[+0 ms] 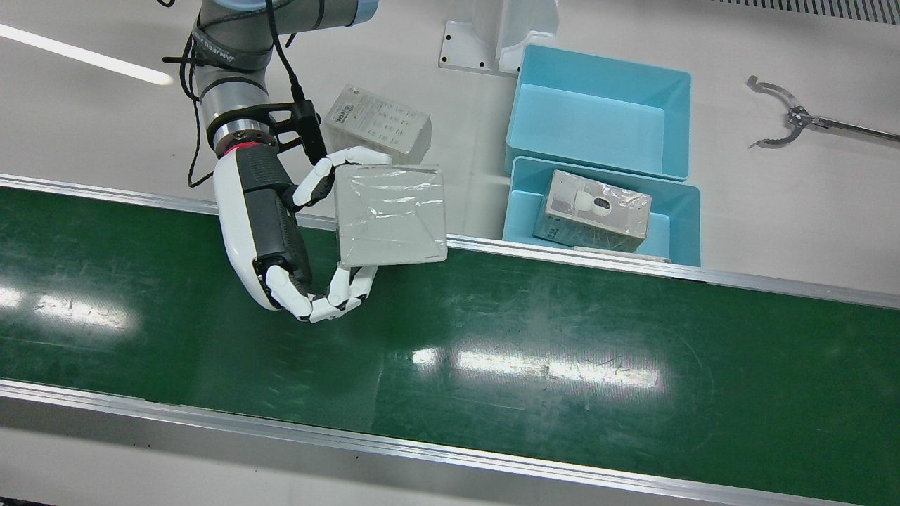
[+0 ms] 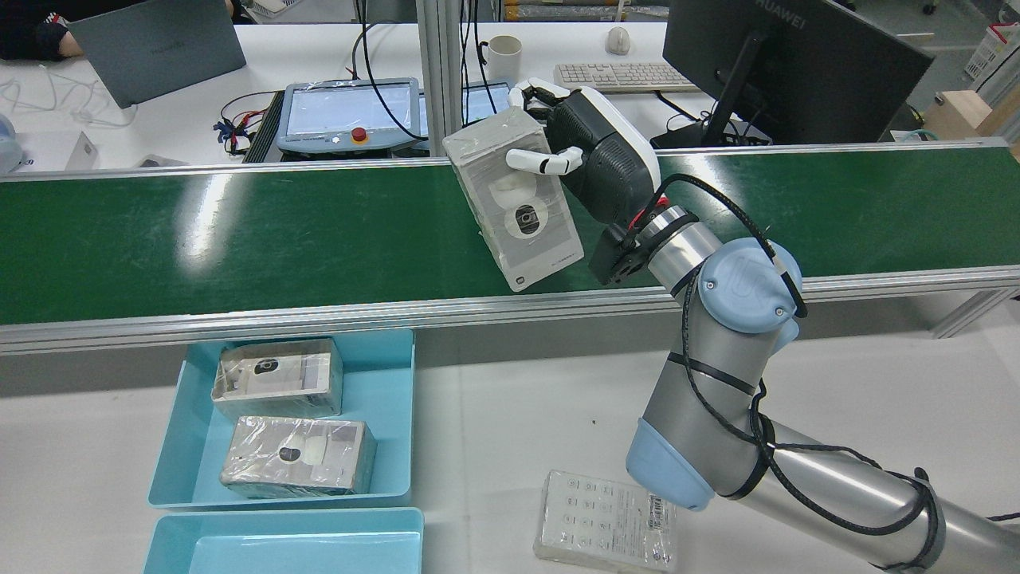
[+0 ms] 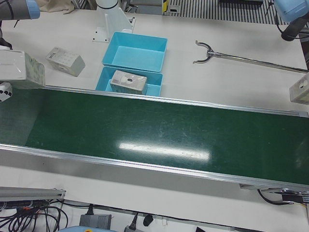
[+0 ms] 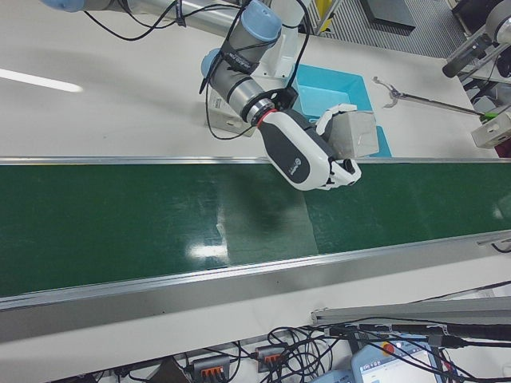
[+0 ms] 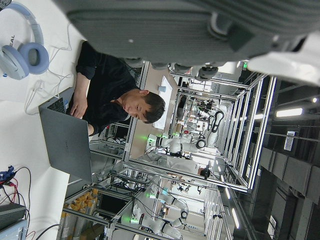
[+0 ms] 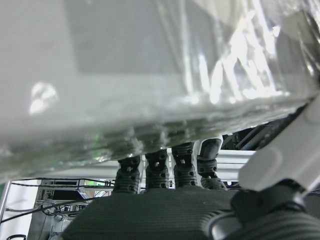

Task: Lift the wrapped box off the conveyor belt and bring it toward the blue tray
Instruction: 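Carry the held box with the right hand toward the blue trays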

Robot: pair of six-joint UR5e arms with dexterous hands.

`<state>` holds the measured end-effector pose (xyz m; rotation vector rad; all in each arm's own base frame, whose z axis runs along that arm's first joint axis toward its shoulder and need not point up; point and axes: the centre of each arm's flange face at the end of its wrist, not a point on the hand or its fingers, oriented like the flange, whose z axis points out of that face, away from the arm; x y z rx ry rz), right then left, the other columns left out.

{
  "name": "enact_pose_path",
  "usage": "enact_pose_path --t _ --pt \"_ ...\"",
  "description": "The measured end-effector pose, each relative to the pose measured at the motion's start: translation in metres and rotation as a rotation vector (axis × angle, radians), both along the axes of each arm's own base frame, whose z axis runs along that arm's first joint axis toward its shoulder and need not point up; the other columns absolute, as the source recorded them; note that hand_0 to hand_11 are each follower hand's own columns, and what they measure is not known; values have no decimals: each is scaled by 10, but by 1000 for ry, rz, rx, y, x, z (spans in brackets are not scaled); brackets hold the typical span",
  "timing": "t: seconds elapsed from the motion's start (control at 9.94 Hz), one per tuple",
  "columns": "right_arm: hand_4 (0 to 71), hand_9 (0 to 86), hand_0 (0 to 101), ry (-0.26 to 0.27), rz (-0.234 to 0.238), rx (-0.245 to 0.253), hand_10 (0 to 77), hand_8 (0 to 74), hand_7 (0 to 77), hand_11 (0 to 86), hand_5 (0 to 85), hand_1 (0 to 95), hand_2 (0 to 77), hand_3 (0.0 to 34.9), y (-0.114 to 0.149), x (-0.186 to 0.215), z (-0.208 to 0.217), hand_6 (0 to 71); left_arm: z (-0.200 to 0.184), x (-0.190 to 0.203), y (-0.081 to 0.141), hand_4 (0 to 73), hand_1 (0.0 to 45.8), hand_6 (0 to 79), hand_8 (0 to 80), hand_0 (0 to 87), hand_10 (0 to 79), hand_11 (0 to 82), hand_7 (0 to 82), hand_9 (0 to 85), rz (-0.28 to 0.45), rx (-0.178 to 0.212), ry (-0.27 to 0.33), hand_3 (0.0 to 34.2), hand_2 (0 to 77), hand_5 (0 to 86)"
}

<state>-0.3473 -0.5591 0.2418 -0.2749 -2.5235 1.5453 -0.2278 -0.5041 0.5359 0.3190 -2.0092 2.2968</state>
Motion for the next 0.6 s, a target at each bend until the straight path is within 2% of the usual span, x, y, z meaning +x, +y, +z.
enact_pose_path --t 0.1,0.2,0.3,0.6 --pt "180 633 435 -22 -5 21 496 595 480 698 698 0 327 0 17 -9 -15 447 0 0 0 0 0 0 0 0 0 0 0 0 0 0 0 0 5 11" --pt "207 714 438 -40 -10 40 502 644 529 698 693 0 327 0 37 -21 -30 447 0 0 0 0 0 0 0 0 0 0 0 0 0 0 0 0 5 11" --pt "213 720 443 -59 -18 62 502 687 529 698 693 0 333 0 58 -35 -48 447 0 0 0 0 0 0 0 0 0 0 0 0 0 0 0 0 11 11" --pt "218 720 443 -90 -52 117 491 698 529 687 693 0 333 0 132 -77 -95 447 0 0 0 0 0 0 0 0 0 0 0 0 0 0 0 0 5 11"
